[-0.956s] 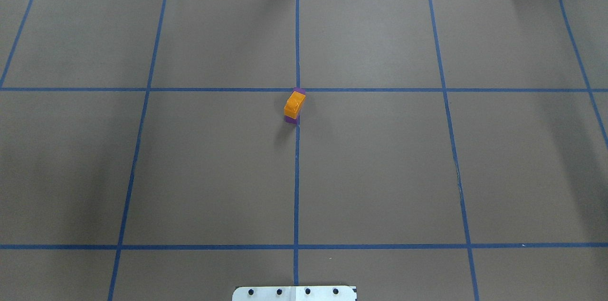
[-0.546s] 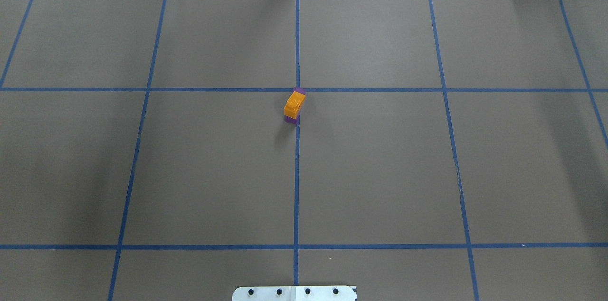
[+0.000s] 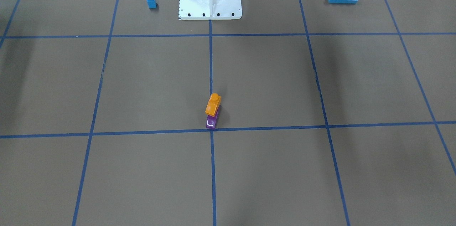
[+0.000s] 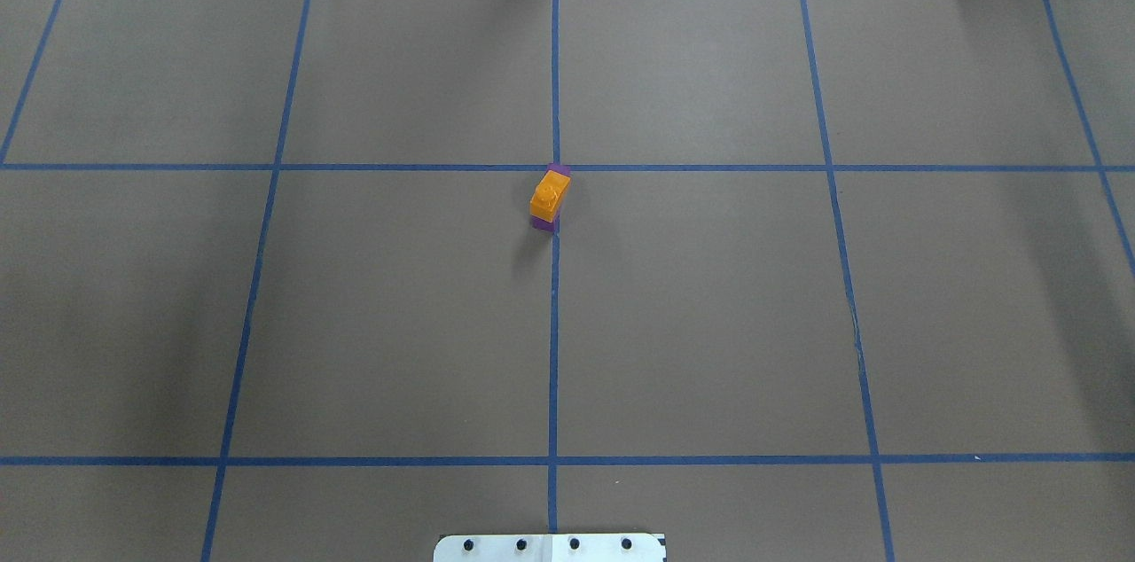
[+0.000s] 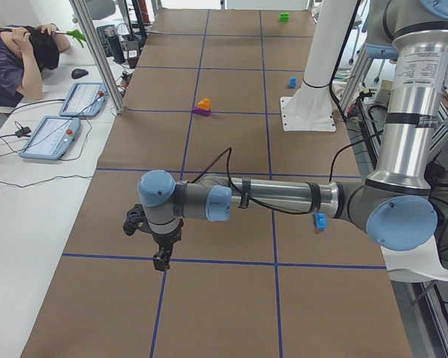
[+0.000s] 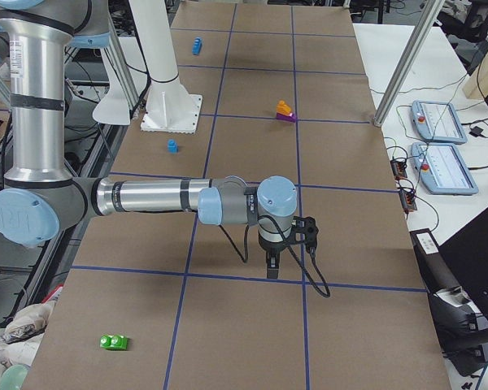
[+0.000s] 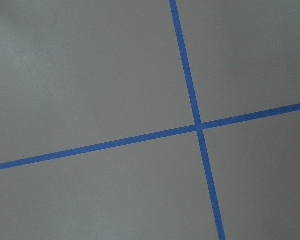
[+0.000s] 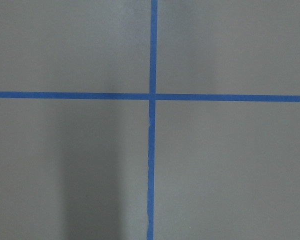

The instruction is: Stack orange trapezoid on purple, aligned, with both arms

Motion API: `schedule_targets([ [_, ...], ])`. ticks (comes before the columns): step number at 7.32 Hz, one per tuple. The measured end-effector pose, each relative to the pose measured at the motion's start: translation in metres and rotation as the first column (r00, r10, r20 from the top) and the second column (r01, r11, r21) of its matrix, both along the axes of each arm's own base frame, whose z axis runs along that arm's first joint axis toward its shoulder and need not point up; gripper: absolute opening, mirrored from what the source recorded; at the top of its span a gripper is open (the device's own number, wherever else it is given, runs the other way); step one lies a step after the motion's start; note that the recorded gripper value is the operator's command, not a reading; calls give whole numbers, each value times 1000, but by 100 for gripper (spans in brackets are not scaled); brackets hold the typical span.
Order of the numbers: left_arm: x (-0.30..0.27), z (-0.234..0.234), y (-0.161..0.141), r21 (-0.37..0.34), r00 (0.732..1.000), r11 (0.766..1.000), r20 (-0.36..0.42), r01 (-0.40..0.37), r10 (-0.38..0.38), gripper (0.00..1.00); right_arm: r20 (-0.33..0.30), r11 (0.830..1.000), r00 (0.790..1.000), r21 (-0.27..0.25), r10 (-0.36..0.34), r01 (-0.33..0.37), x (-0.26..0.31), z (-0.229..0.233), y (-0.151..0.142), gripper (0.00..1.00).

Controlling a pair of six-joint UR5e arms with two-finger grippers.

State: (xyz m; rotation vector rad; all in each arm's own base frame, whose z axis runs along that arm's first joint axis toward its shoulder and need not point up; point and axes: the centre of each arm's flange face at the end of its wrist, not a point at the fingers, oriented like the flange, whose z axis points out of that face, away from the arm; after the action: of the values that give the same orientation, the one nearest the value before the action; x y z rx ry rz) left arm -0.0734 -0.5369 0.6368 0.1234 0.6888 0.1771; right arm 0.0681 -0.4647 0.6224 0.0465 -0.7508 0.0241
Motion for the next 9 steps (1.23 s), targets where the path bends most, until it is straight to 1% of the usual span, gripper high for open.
schedule_targets([
  [9,0,-5,1,8,1000,1000,-9,1,-1,100,5,1000,1000,1,1,-1,-1,-3,-3,100],
])
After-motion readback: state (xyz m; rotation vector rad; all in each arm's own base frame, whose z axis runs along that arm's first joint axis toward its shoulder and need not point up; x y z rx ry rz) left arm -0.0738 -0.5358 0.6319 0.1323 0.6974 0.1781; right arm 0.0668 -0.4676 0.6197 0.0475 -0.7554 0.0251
